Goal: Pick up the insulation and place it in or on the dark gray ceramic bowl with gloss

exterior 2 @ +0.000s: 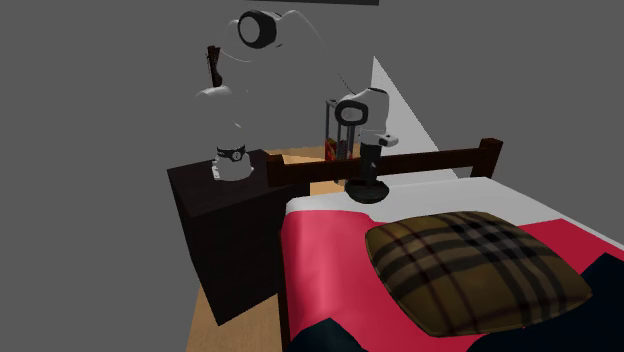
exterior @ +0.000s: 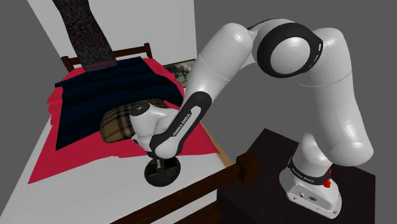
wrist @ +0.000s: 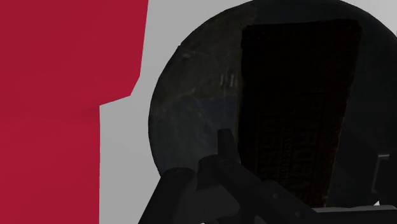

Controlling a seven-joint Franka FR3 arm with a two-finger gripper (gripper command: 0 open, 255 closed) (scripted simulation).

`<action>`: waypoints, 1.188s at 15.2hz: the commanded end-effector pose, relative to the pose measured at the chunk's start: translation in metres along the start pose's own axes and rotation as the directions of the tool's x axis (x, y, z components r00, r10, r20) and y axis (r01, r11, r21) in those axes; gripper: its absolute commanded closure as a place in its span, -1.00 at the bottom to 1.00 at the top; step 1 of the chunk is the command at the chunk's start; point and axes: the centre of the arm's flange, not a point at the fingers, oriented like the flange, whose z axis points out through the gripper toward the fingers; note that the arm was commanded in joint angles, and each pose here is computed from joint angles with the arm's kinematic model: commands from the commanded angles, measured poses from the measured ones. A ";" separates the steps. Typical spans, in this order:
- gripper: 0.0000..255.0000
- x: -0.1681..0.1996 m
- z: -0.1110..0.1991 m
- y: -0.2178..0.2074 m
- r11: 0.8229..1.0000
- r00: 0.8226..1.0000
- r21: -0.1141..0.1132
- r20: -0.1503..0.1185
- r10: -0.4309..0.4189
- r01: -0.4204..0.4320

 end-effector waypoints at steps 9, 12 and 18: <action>-1.00 0.000 0.005 -0.001 1.000 1.000 0.000 -0.001 0.000 0.000; -1.00 0.000 0.005 -0.001 1.000 1.000 0.000 -0.001 0.000 0.000; -1.00 0.000 -0.045 -0.001 1.000 1.000 0.000 -0.001 0.000 0.000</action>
